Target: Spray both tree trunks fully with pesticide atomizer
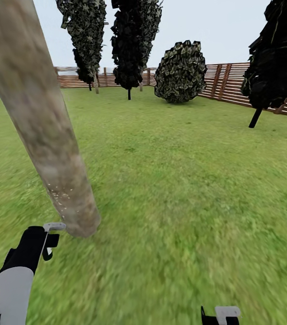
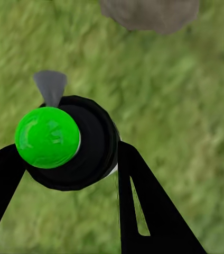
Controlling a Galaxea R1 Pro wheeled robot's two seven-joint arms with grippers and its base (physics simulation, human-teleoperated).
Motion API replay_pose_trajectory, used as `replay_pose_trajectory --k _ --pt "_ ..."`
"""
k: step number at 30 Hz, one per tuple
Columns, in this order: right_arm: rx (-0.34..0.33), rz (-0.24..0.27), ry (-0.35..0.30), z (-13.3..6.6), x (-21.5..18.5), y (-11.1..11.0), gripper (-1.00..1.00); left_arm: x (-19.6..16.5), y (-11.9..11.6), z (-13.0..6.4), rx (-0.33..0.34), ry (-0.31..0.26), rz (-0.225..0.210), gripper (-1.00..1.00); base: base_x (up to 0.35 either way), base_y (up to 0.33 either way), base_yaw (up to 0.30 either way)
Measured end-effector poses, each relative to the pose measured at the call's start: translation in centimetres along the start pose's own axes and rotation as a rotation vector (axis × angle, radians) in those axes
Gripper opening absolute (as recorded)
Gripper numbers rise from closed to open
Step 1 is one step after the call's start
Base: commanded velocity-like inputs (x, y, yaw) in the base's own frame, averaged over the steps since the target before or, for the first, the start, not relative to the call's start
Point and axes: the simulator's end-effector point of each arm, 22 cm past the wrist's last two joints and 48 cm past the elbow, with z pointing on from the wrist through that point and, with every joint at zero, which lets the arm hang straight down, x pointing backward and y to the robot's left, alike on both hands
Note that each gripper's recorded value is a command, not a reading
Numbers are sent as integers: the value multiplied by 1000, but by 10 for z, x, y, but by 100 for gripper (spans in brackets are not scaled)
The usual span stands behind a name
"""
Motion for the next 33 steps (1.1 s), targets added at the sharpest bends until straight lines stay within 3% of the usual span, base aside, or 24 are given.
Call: replay_pose_trajectory --k 11,19,33 --pt "0 0 0 0 0 0 100 0 0 0 0 0 -1 -100 16 -271 22" --pt "-1 -1 0 0 0 0 100 0 -1 0 2 0 -2 -100 48 -271 262" --pt "0 0 0 0 0 0 100 0 -1 0 2 0 -2 -100 229 -203 277"
